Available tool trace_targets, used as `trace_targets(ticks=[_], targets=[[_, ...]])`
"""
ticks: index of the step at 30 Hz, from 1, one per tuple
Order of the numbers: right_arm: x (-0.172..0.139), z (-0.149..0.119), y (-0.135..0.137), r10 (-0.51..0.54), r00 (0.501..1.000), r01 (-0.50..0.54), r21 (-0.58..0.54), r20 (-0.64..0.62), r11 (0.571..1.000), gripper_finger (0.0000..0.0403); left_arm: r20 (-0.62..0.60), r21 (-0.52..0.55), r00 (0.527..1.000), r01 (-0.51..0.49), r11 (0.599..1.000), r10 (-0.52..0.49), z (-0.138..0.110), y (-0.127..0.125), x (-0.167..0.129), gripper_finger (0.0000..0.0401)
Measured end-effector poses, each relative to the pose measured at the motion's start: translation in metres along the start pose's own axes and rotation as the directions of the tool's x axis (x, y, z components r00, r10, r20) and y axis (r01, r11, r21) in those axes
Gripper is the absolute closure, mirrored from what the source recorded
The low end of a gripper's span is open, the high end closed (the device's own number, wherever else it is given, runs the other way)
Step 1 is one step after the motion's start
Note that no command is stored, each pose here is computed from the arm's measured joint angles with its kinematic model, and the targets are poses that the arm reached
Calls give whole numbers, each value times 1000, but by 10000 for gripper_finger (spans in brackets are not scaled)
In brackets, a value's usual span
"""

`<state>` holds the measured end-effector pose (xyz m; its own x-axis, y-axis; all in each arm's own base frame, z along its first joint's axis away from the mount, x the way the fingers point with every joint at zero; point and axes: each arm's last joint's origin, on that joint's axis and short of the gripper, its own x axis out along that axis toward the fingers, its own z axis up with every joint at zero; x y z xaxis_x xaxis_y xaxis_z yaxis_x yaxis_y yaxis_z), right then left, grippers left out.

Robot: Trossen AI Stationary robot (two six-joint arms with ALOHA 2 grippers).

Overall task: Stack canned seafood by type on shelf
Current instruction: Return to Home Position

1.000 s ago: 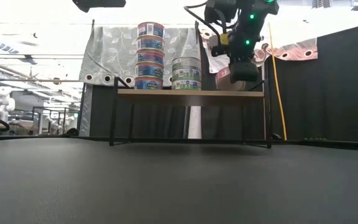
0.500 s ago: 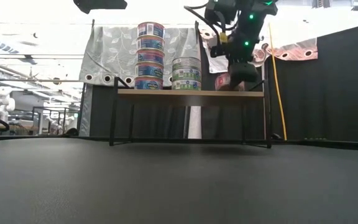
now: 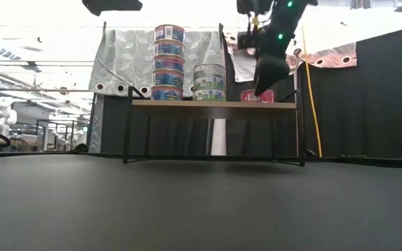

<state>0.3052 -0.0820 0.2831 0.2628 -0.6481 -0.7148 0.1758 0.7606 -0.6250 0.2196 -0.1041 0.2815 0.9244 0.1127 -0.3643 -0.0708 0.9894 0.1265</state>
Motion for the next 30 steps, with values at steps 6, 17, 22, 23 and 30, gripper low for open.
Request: trace_targets(ticks=[6, 17, 22, 23, 30], targets=[[-40, -11, -14, -14, 995, -6, 212, 95, 977, 53, -15, 6, 1000, -6, 1000, 6, -2, 1, 1, 120], [-153, -65, 38, 297, 888, -429, 402, 350, 809, 109, 25, 39, 998, -62, 997, 61, 3, 5, -3, 122], [-151, -102, 97, 259, 825, -469, 351, 503, 810, 173, 69, 6, 997, -38, 999, 38, 9, 6, -8, 154], [-146, -109, 110, 251, 805, -481, 343, 538, 807, 191, 79, -1, 996, -36, 999, 36, 10, 6, -8, 164], [-102, -138, 168, 211, 611, -585, 256, 763, 770, 327, 113, -74, 993, -32, 997, 41, 14, 6, -9, 237]])
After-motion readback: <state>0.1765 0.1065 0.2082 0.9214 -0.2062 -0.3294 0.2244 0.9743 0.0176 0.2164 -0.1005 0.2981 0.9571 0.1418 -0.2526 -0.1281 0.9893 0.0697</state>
